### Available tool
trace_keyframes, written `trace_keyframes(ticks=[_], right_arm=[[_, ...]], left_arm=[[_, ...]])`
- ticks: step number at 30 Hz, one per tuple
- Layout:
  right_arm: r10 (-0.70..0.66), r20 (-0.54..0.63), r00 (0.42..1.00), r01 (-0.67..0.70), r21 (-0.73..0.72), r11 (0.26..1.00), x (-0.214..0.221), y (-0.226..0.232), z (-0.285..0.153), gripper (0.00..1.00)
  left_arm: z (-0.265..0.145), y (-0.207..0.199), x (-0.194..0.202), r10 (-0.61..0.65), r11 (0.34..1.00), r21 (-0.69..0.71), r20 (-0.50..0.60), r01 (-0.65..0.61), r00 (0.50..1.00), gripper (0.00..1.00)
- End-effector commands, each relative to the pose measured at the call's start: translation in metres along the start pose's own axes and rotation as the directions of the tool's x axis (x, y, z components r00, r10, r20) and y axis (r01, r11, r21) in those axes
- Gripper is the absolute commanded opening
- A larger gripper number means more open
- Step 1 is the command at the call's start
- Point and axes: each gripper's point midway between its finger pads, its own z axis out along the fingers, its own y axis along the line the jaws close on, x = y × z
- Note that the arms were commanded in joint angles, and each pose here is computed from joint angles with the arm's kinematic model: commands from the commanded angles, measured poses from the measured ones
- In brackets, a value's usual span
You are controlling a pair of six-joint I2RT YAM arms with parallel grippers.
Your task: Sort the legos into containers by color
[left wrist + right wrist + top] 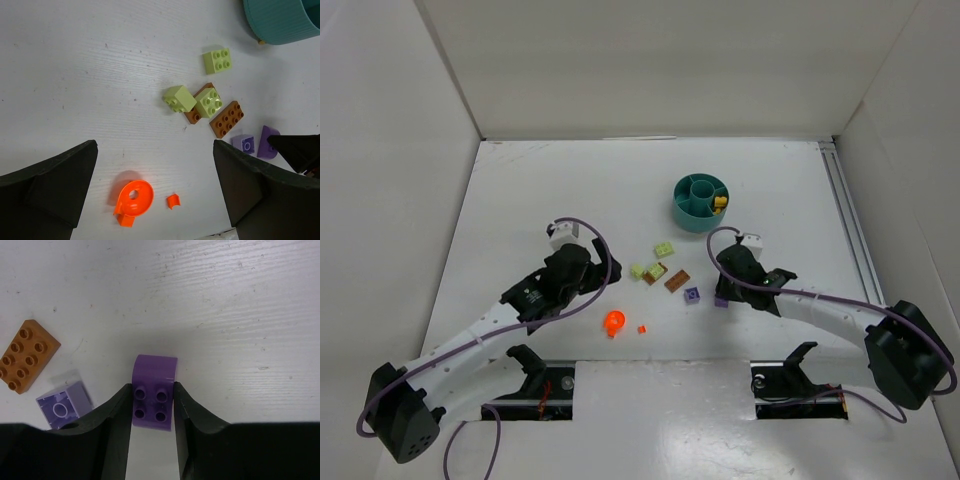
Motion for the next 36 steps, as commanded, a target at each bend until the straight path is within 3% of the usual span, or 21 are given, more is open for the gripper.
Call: trace_keyframes(ticks=[1,5,10,13,16,17,21,26,31,35,36], right_arm=[[-0.010,0.040,0.999,0.010,-0.003,1.000,-0.007,0.003,0.000,0.34],[-0.033,0.016,0.999,0.033,0.019,0.999,-0.005,0.000,0.001,0.41],[-0.076,0.057,0.995,0.076,-0.002,0.997,-0.016,0.006,0.001,0.30],[-0.190,0.192,0.963,0.207,-0.071,0.976,-0.048,0.023,-0.009,0.28],[-0.320,0.394,0.861,0.392,-0.115,0.913,-0.096,0.050,-0.031,0.26],[-0.397,0.473,0.786,0.494,-0.096,0.864,-0.114,0.060,-0.040,0.26],[-0.417,0.641,0.644,0.573,-0.043,0.818,-0.176,0.069,-0.069,0.24],[-0.393,0.751,0.530,0.628,-0.036,0.778,-0.249,0.064,-0.079,0.24],[-0.372,0.854,0.364,0.779,-0.060,0.624,-0.287,0.093,-0.086,0.23],[-0.368,0.873,0.321,0.823,-0.064,0.564,-0.317,0.093,-0.066,0.23],[-0.350,0.871,0.346,0.824,-0.103,0.557,-0.321,0.097,-0.054,0.23]], left_arm=[[0.000,-0.005,-0.003,0.001,1.000,0.031,0.017,-0.002,1.000,1.00],[-0.002,-0.006,-0.004,-0.002,0.999,0.038,0.022,0.001,1.000,1.00],[-0.005,-0.006,-0.007,-0.015,0.999,0.041,0.036,0.014,0.999,1.00],[-0.005,-0.001,-0.003,-0.013,0.999,0.036,0.032,0.012,0.999,1.00],[-0.005,-0.006,-0.005,-0.022,0.998,0.064,0.041,0.019,0.999,1.00],[-0.005,-0.006,-0.005,-0.010,0.998,0.064,0.042,0.007,0.999,1.00],[-0.005,-0.018,-0.010,0.000,0.993,0.116,0.058,-0.007,0.998,1.00],[-0.007,-0.029,-0.022,0.019,0.988,0.150,0.095,-0.034,0.995,1.00],[-0.003,-0.037,-0.029,0.069,0.983,0.161,0.121,-0.088,0.990,1.00],[0.002,-0.046,-0.034,0.095,0.977,0.176,0.134,-0.118,0.986,1.00],[0.003,-0.047,-0.035,0.107,0.977,0.172,0.132,-0.129,0.985,1.00]])
